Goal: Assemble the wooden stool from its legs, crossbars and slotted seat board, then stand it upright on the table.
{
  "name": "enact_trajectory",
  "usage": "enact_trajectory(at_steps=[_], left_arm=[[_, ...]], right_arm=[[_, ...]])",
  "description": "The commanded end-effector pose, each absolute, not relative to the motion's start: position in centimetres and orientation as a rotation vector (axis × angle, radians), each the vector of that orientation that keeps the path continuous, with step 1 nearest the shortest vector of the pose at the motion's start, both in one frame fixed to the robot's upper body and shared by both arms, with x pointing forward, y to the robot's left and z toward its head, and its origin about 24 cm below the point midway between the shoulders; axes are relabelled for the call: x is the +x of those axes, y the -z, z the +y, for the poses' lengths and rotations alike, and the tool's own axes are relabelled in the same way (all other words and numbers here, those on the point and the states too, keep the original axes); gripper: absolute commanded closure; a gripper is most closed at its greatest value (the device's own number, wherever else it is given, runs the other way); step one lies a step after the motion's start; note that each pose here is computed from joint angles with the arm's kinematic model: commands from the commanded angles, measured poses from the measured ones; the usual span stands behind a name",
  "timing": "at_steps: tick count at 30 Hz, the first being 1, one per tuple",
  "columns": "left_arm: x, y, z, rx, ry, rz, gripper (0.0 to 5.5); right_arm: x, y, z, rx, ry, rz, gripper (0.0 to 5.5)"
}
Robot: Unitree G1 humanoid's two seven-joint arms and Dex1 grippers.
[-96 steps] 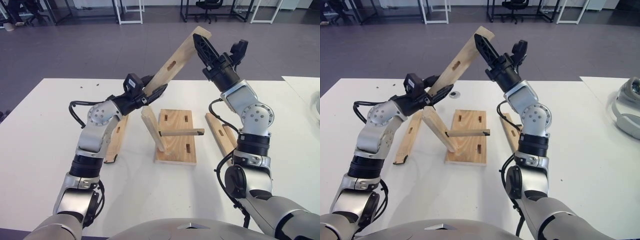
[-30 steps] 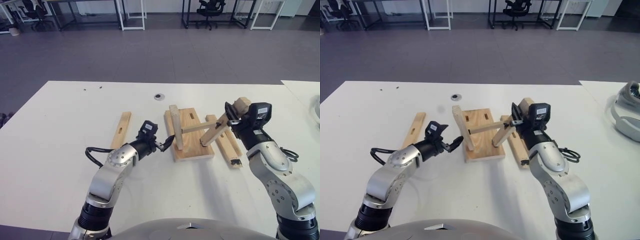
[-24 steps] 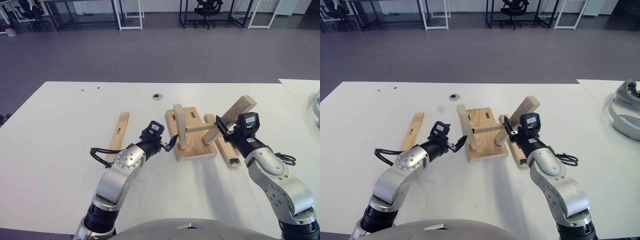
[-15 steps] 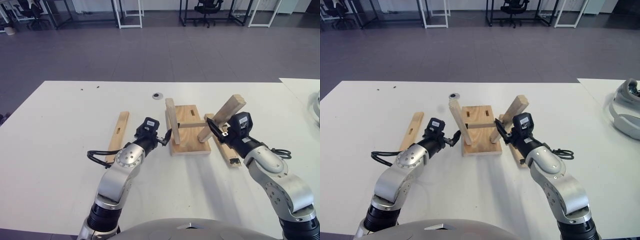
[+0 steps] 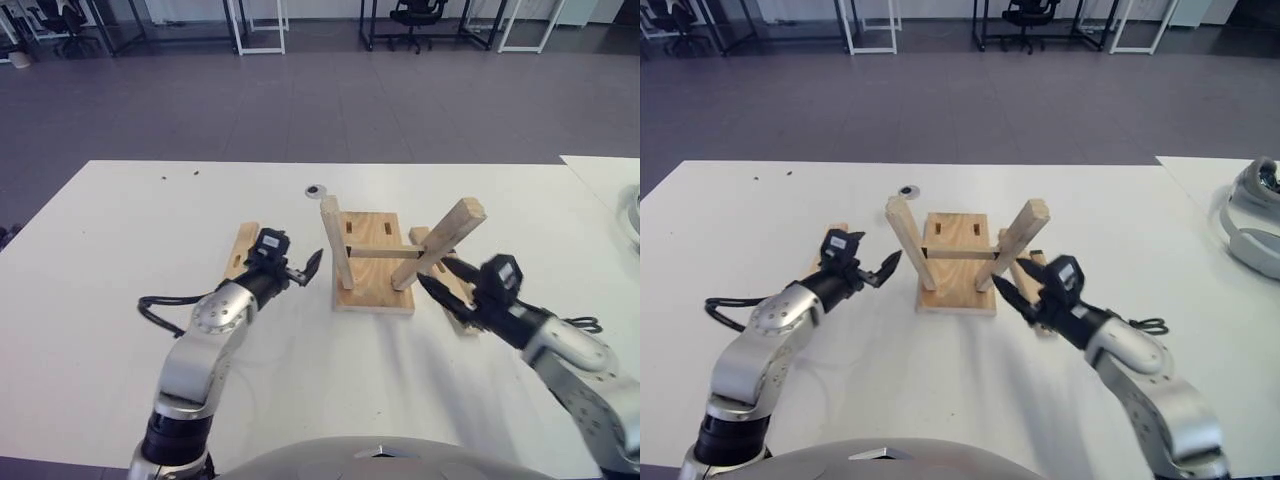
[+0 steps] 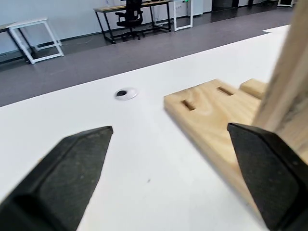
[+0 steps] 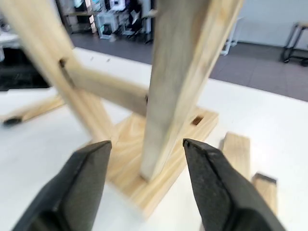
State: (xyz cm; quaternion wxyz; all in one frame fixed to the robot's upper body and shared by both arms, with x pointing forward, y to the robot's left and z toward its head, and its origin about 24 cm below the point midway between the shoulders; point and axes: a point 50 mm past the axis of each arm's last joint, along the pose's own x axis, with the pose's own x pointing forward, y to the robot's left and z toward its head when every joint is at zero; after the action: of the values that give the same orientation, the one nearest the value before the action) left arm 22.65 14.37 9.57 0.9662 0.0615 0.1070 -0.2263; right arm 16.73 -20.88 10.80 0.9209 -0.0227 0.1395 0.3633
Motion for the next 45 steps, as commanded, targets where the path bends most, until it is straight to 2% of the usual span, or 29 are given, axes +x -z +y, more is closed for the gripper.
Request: enact_trajectory(at_steps=[1,4,8,10,14,17,19,22,24,26,28,30,34,36,40,42,45], left_arm=[[21.9,-9.0,16.0,0.163,0.49,0.262,1.1],[21.9,-9.1,16.1,0.185,0.617,0.294,1.1],[21.2,-9.2,17.4,0.242,0.749,0.369,1.1],[20.6,-9.0,18.5,0.294,0.799,0.418,1.1],[19.7,-9.0,20.6,0.378,0.836,0.485,1.1],[19.4,-8.5,21.9,0.45,0.836,0.536,1.1],[19.4,-8.2,22.4,0.483,0.842,0.556,1.1],[19.4,-7.9,22.9,0.544,0.858,0.586,1.1],[19.8,-7.3,22.4,0.583,0.874,0.575,1.1],[20.2,-6.9,21.2,0.576,0.889,0.533,1.1],[20.6,-6.4,20.2,0.581,0.906,0.509,1.1],[21.1,-5.8,19.8,0.646,0.921,0.51,1.1],[23.1,-5.6,19.1,0.729,0.904,0.462,1.1],[24.1,-5.6,18.5,0.739,0.912,0.435,1.1],[27.2,-5.7,17.6,0.682,0.966,0.375,1.1],[30.2,-5.9,17.8,0.653,0.94,0.345,1.1],[32.3,-8.0,20.3,0.56,0.844,0.293,1.1]], right_arm=[[17.9,-8.9,-23.3,-0.147,-0.738,0.368,2.73],[23.1,-7.1,-23.9,-0.262,-0.559,0.321,2.73],[27.3,-5.8,-20.6,-0.292,-0.57,0.252,2.73],[26.9,-5.9,-17.7,-0.25,-0.724,0.211,2.73],[23.3,-7.5,-12.4,-0.158,-1.09,0.121,2.73],[21.5,-9.3,-10.6,-0.144,-1.241,0.048,2.73],[22.9,-9.4,-11.5,-0.214,-1.163,0.04,2.73],[28.7,-8.3,-16.4,-0.472,-0.781,0.117,2.73],[32.1,-7.7,-18.4,-0.489,-0.61,0.169,2.73],[34.6,-6.4,-18.8,-0.46,-0.525,0.242,2.73],[35.4,-4.2,-17.7,-0.46,-0.594,0.362,2.73],[34.7,-2.2,-16.7,-0.422,-0.725,0.457,2.73],[32.8,-0.6,-16.6,-0.378,-0.94,0.48,2.73],[31.3,-1.1,-17.3,-0.375,-1.105,0.439,2.73],[25.3,-4.7,-19.5,-0.411,-1.381,0.367,2.73],[23.4,-7.4,-20.0,-0.424,-1.349,0.296,2.73],[24.8,-10.6,-21.3,-0.466,-1.168,0.191,2.73]])
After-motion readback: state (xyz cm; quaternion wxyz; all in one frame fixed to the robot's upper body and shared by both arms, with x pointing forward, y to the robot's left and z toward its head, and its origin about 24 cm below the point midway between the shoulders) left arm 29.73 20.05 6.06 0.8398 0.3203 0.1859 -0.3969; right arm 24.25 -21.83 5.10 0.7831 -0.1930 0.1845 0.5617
